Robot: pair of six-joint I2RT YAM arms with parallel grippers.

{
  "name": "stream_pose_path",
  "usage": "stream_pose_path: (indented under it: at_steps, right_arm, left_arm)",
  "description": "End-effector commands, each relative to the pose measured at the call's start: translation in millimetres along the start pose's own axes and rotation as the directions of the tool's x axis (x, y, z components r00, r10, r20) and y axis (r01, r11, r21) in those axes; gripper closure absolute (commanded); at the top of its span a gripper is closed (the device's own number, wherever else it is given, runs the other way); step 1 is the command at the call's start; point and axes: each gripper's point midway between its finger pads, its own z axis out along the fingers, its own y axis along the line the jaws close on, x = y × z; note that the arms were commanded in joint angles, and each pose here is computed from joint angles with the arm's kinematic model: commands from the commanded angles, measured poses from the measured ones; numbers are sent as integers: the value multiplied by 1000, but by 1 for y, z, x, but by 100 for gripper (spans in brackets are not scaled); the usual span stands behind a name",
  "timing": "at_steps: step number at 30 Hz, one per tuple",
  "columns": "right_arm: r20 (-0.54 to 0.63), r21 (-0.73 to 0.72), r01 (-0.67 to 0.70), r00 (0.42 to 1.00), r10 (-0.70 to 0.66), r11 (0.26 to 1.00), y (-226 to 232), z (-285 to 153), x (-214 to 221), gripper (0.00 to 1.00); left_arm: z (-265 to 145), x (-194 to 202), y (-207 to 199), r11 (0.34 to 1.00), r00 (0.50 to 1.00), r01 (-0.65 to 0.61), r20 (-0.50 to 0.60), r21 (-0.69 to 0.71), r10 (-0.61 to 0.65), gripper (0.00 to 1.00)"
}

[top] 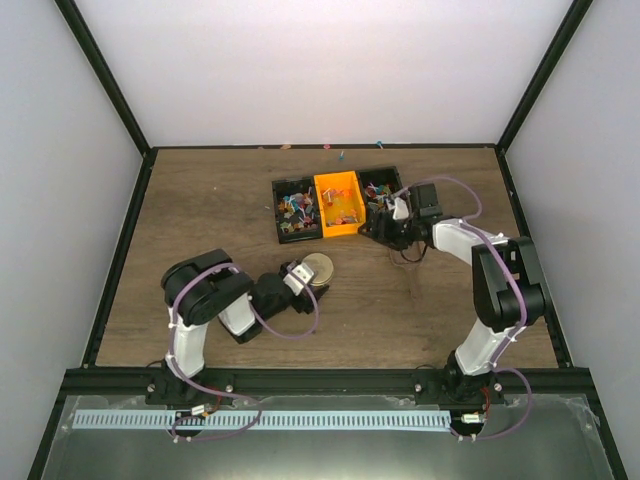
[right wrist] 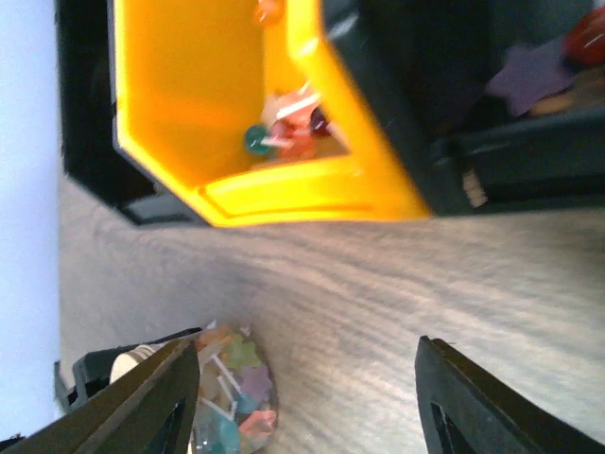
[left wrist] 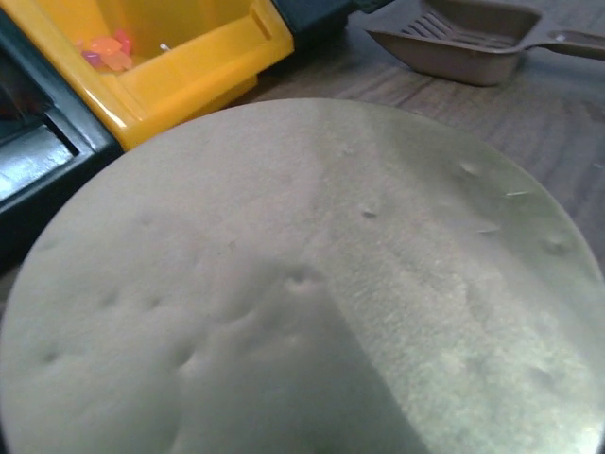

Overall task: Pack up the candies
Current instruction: Move the packing bottle to the center of the board.

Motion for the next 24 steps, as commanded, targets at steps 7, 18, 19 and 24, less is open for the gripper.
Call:
stream_pose_path:
  at_steps: [7, 18, 19, 24]
  right_arm:
    - [-141, -191, 218, 959, -247, 957, 71, 28, 56, 50]
    - [-194, -164, 278, 931, -308, 946, 88, 48, 84, 66]
    - [-196, -164, 278, 931, -308, 946, 88, 48, 85, 67]
    - [-206, -169, 283, 927, -315, 944, 90, 50, 87, 78]
  left_arm:
    - [-29, 27, -23, 989, 994, -59, -88, 134, 71, 18]
    - [-31, 37, -23, 992, 997, 11, -74, 126, -1, 15]
    - [-31, 37, -23, 992, 997, 13, -73, 124, -4, 16]
    - [-31, 40, -21, 994, 997, 22, -79, 111, -14, 16]
